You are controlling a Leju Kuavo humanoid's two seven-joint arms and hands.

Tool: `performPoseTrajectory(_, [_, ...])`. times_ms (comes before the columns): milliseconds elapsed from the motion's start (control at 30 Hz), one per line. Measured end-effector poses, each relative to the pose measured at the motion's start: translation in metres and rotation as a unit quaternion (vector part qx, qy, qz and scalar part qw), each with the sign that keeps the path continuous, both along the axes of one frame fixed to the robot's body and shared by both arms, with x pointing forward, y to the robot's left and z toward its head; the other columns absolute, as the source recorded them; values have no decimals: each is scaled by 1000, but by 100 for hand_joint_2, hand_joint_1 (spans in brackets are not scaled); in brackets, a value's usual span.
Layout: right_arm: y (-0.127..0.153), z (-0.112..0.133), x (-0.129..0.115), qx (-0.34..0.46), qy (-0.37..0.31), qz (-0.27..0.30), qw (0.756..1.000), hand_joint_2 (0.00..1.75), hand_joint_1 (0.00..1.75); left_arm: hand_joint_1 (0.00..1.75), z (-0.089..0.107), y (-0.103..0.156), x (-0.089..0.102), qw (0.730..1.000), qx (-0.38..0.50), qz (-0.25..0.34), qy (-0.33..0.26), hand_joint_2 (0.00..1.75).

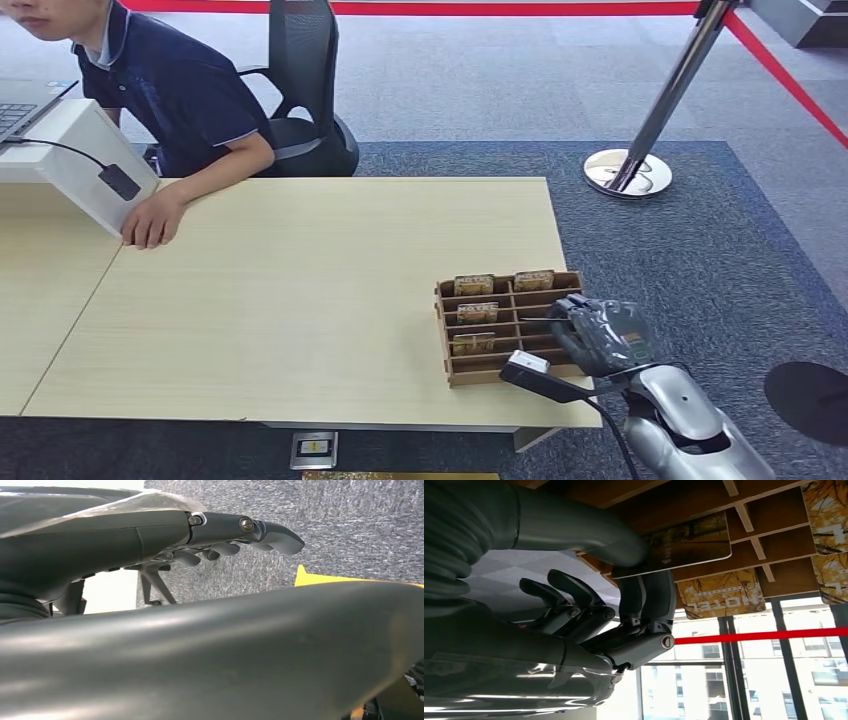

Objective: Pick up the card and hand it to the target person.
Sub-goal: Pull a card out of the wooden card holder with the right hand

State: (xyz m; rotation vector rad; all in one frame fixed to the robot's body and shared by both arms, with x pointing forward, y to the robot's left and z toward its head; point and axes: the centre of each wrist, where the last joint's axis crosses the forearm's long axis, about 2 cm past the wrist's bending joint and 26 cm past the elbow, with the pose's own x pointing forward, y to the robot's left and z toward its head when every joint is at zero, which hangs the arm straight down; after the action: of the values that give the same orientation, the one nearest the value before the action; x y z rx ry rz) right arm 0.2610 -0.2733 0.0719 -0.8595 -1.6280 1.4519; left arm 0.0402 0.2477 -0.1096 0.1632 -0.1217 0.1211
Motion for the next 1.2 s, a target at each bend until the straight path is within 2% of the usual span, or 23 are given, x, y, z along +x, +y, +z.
performPoseTrajectory(367, [1,1,-1,7,-11,5,1000,175,175,0,0,0,0,1000,0,0,0,0])
performPoseTrajectory(567, [3,10,-1,19,-40,9,999,175,175,0,0,0,0,1000,0,1,-1,0])
performPoseTrajectory(867, [-4,39,3,46,-104,32,993,175,175,0,0,0,0,1000,1,4,-6,0])
performPoseTrajectory(1200, [-15,80,31,80,-131,78,985,175,175,0,0,-1,0,1000,3,6,-9,0])
